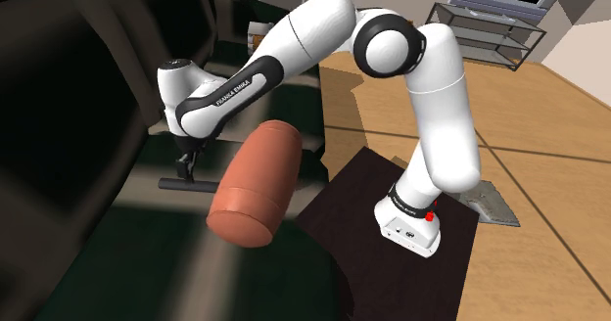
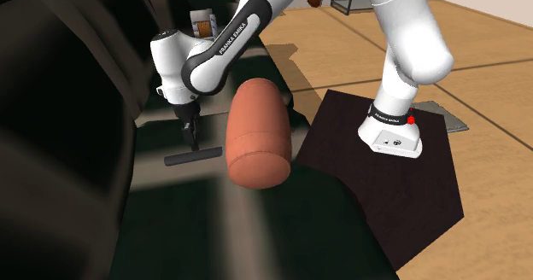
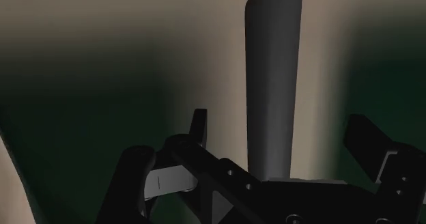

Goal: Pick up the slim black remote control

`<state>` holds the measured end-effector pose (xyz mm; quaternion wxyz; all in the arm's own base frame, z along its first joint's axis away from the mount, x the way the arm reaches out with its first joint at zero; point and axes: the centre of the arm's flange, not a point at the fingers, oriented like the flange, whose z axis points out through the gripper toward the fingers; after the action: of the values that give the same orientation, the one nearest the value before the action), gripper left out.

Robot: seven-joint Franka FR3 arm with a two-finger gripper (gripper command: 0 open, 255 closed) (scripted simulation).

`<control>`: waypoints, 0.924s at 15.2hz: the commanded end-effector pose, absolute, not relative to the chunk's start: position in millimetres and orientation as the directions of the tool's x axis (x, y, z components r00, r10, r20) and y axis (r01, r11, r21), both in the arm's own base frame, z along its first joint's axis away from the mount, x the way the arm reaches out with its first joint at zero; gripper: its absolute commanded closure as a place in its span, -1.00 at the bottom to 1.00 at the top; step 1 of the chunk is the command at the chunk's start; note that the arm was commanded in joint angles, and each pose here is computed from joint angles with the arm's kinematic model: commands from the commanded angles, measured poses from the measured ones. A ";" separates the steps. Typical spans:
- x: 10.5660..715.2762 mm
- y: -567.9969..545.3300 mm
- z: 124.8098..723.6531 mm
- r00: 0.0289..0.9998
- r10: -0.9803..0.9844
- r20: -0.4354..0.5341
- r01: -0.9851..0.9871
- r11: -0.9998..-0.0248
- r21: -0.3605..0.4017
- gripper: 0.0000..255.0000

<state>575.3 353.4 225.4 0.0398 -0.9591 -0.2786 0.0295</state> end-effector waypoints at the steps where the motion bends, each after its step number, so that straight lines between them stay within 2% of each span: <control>1: 579.9 371.4 211.7 0.830 0.556 -0.030 0.551 -0.828 -0.099 -1.00; 10: 579.9 371.4 171.7 0.830 0.556 -0.030 0.551 -0.828 -0.099 -1.00; 11: 579.7 371.6 172.3 0.831 0.556 -0.030 0.551 -0.828 -0.099 1.00; 14: 578.9 371.2 173.1 0.831 0.556 -0.030 0.551 -0.828 -0.099 1.00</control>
<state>580.2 371.2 175.0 0.0433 -0.9558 -0.2895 0.0264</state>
